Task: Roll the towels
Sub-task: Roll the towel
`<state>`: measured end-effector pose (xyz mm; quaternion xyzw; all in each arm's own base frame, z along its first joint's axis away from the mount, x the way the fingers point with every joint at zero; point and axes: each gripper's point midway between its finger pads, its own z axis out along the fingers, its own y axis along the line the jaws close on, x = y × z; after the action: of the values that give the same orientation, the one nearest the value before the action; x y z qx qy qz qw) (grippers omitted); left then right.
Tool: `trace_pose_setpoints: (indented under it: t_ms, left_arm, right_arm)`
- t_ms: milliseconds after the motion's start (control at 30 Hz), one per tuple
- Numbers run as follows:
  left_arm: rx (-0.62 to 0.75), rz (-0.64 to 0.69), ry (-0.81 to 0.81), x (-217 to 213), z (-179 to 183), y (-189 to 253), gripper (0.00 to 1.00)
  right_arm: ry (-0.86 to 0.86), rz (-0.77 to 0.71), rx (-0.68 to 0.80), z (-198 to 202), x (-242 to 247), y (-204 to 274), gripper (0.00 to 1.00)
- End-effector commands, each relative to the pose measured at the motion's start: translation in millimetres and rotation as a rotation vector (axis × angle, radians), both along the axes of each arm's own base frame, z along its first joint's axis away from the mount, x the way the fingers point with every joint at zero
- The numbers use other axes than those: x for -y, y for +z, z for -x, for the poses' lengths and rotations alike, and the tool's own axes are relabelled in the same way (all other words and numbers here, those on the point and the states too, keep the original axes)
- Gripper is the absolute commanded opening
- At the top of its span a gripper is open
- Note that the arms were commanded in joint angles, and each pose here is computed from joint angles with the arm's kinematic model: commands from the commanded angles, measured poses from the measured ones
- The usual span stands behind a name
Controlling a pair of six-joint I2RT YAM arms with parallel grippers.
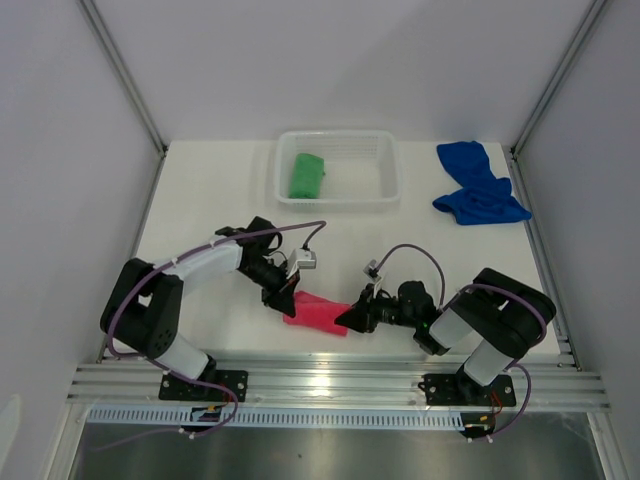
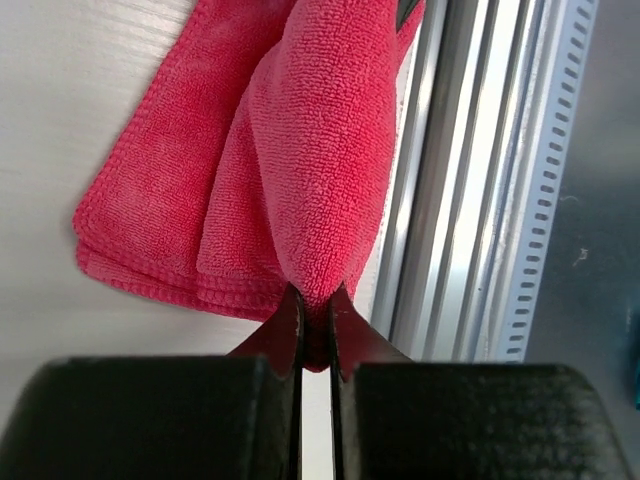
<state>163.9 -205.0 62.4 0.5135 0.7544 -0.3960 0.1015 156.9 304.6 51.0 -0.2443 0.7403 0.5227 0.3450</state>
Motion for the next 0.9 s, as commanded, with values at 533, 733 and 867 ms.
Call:
trace_pose_setpoints:
  t_ms: [533,733,867]
  left_arm:
    - [-0.075,0.063,0.084,6.9,-3.2,22.5,0.42]
    - [-0.043,0.044,0.121,3.8,-16.3,22.1,0.46]
    - [-0.074,-0.028,0.177,4.5,-34.0,0.9,0.25]
  right_arm:
    - [-0.176,0.062,-0.217,-25.7,7.9,4.7,0.00]
    - [-0.188,0.056,-0.283,-31.9,19.0,-3.5,0.00]
    - [-0.178,0.067,-0.313,-35.3,16.7,-12.7,0.00]
